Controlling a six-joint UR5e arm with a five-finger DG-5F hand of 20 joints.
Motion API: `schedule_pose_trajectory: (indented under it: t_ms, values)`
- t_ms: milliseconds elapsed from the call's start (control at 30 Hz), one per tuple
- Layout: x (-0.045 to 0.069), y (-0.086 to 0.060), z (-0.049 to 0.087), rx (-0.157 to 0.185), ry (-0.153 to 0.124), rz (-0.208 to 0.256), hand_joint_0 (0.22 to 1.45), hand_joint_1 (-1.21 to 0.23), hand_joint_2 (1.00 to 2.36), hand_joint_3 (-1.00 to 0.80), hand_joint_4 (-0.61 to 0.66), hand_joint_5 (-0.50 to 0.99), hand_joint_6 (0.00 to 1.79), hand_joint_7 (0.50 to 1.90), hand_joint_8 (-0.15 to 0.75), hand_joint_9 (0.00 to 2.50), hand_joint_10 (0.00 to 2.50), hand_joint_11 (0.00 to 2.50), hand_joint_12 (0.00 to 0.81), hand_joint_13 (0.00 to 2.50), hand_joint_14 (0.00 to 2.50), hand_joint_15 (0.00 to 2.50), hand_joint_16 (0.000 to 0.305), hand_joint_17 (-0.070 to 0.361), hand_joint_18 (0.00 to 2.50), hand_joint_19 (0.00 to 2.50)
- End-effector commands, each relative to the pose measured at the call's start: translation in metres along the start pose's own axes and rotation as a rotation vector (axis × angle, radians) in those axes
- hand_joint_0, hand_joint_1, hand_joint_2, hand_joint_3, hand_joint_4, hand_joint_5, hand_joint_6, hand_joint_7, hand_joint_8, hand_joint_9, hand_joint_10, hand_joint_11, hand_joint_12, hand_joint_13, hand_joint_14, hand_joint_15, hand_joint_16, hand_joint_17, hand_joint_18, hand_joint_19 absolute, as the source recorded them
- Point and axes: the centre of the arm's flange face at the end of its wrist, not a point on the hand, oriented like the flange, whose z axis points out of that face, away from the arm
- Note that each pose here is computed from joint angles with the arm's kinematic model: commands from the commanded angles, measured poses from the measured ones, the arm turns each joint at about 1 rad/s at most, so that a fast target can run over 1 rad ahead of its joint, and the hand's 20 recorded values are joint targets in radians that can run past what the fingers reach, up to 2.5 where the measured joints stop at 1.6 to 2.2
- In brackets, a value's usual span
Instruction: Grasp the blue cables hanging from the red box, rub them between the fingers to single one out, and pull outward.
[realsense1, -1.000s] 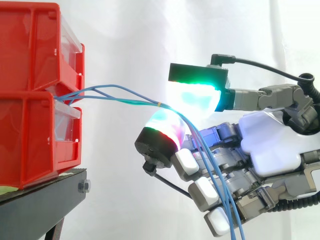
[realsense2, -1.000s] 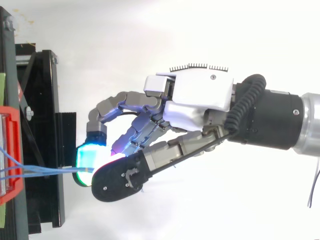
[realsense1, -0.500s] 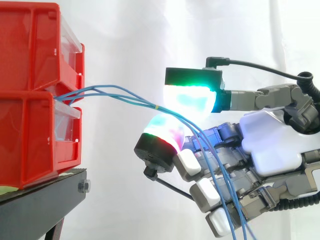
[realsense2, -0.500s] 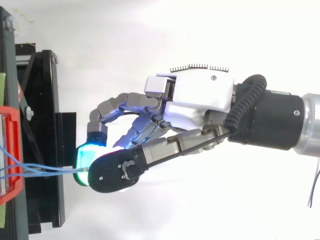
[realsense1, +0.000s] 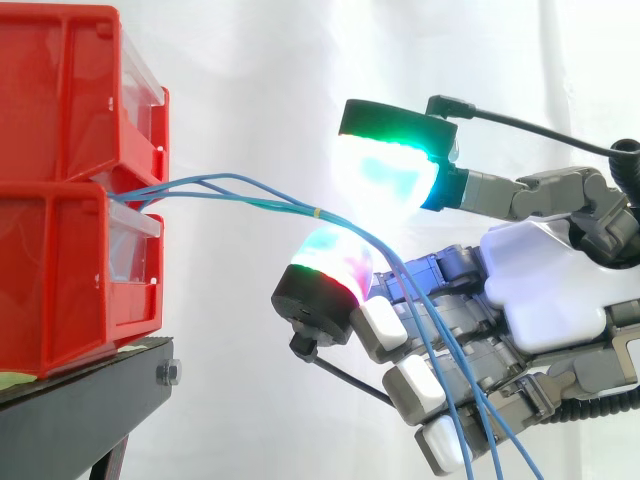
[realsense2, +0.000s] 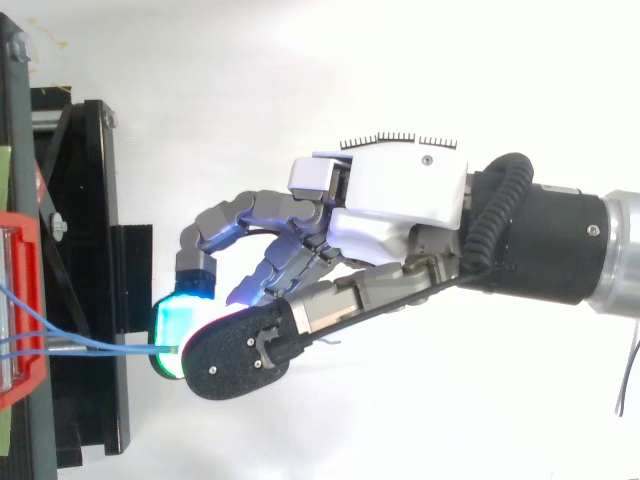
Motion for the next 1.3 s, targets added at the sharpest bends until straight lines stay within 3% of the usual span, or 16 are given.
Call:
schedule_pose_trajectory:
  t_ms: [0,200,433,567,600,667,800,1267]
  values:
    - [0.000,0.001,0.000,-0.001,0.001,0.001,0.49,-0.68,1.00,-0.50,0.14,-0.15,0.82,1.07,0.289,0.98,0.02,0.64,0.419,0.95,0.02,0.72,0.059,0.132,0.75,0.71]
    - [0.001,0.001,0.000,-0.004,-0.003,0.004,0.50,-0.73,1.00,-0.50,0.14,-0.17,0.84,1.03,0.284,0.95,0.02,0.67,0.410,0.93,0.02,0.72,0.057,0.128,0.75,0.70]
    - [0.008,0.016,0.004,-0.036,0.003,0.004,0.52,-0.75,1.00,-0.50,0.15,-0.18,0.82,0.98,0.275,0.92,0.01,0.67,0.402,0.93,0.02,0.72,0.056,0.125,0.74,0.71]
    - [0.008,0.015,0.004,-0.048,-0.023,-0.035,0.52,-0.75,1.00,-0.50,0.15,-0.17,0.79,0.99,0.272,0.91,0.02,0.67,0.403,0.92,0.02,0.73,0.055,0.125,0.74,0.72]
    - [0.010,0.016,0.006,-0.079,-0.054,-0.080,0.52,-0.75,1.00,-0.50,0.15,-0.17,0.78,0.99,0.269,0.91,0.02,0.67,0.403,0.92,0.02,0.73,0.055,0.125,0.74,0.71]
    - [0.012,0.017,0.007,-0.094,-0.057,-0.085,0.53,-0.75,1.00,-0.50,0.15,-0.17,0.78,1.00,0.269,0.91,0.02,0.67,0.401,0.92,0.02,0.72,0.055,0.124,0.73,0.71]
    - [0.022,0.016,0.007,-0.107,-0.046,-0.081,0.55,-0.76,1.00,-0.49,0.14,-0.17,0.78,1.01,0.267,0.89,0.02,0.67,0.397,0.92,0.02,0.72,0.054,0.121,0.73,0.72]
    - [0.038,0.010,0.004,-0.094,-0.025,-0.079,0.60,-0.80,1.00,-0.45,0.13,-0.20,0.85,0.99,0.255,0.85,0.02,0.67,0.383,0.91,0.02,0.73,0.052,0.117,0.72,0.71]
